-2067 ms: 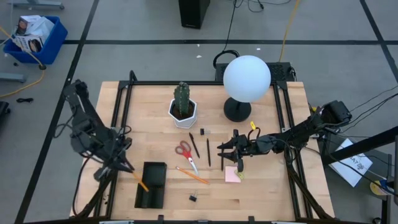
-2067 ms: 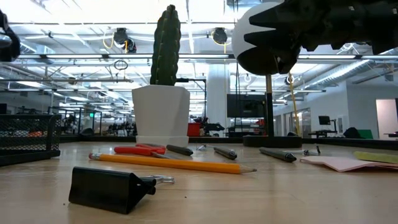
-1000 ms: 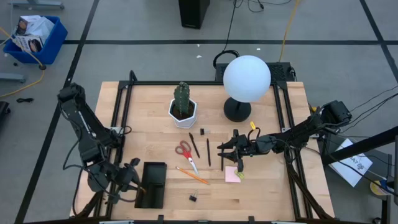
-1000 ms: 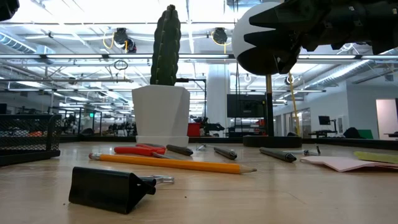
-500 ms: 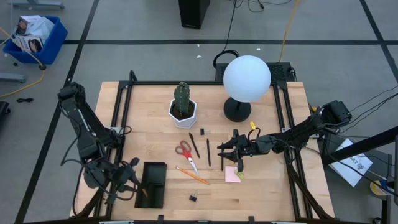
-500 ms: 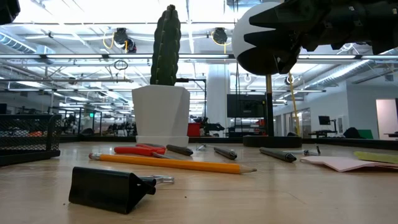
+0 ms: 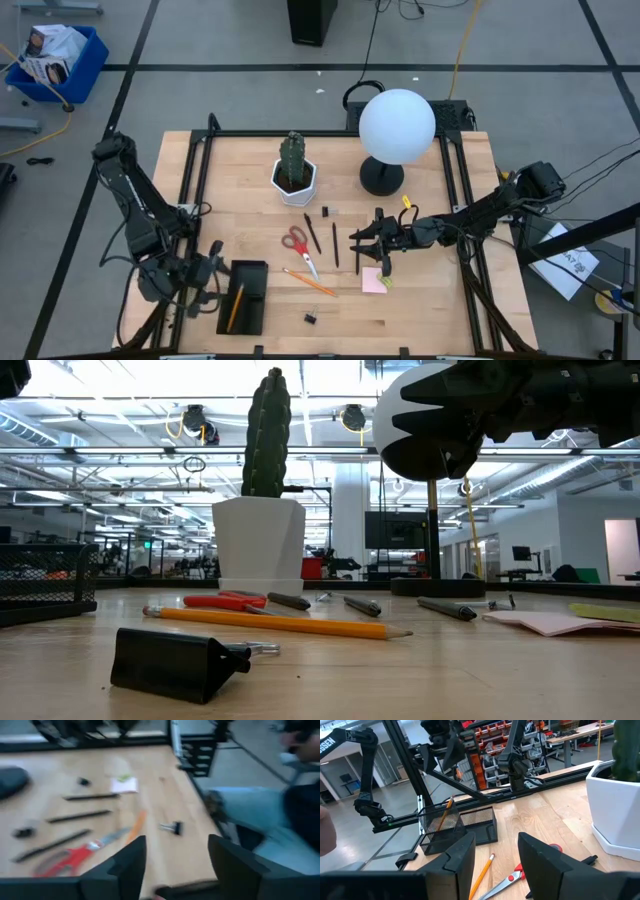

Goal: Pick and place office supplies into organizer
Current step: Put the right pen in the desk organizer

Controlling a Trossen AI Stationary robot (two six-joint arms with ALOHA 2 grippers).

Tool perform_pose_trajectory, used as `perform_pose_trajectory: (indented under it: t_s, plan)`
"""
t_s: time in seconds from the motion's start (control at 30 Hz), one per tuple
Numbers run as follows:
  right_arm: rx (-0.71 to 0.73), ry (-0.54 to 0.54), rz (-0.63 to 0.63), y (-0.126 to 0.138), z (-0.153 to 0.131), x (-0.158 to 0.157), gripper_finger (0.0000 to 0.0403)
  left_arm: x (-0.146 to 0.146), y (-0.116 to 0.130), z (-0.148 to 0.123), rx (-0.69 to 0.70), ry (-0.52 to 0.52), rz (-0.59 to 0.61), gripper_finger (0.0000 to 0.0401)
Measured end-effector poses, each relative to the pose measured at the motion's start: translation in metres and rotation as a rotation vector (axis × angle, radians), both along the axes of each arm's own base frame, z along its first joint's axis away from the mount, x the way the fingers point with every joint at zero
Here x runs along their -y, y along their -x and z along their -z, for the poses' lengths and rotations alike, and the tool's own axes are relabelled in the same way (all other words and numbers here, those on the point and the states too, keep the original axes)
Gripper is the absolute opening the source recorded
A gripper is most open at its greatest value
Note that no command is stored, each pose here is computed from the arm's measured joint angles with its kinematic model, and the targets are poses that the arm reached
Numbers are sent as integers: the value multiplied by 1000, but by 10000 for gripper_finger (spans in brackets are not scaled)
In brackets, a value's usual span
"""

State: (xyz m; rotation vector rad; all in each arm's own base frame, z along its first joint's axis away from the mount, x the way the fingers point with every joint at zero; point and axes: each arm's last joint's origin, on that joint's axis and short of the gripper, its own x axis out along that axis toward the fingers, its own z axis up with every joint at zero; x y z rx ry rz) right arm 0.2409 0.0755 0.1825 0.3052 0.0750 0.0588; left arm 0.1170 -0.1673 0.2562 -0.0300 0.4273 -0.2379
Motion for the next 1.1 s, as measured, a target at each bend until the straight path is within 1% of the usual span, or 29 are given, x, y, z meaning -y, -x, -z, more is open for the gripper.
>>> perform_pose_trajectory:
  t_s: [0.13,0.27,0.33,0.4,0.5,0.6,0.7,0.77,0.87,1.0,1.1]
  plan:
    - [-19,7,0,0,2,0,141,-8,-9,-1,41,-85,-67,251]
    - [-44,15,-4,0,4,0,141,-16,-18,-1,60,-133,-146,255]
    - [-69,9,-3,1,7,0,141,-21,-23,-1,62,-159,-168,244]
    - [-92,-6,-2,1,9,0,141,-25,-27,-1,61,-177,-186,223]
    - [-126,-14,2,0,10,-1,141,-30,-33,-2,65,-200,-205,177]
    - [-174,2,4,-6,6,-3,141,-36,-40,-4,88,-210,-266,135]
    - [-290,13,16,-14,3,-6,141,-44,-47,-5,98,-234,-311,109]
    - [-386,19,55,-17,1,-7,141,-50,-51,-5,95,-253,-339,100]
    - [-492,-6,151,-16,2,-5,141,-59,-57,-6,93,-243,-402,94]
    - [-562,-168,266,-12,8,-4,141,-68,-63,-6,88,-227,-457,93]
    - [-591,-204,283,-13,16,-8,141,-73,-65,-6,84,-222,-484,93]
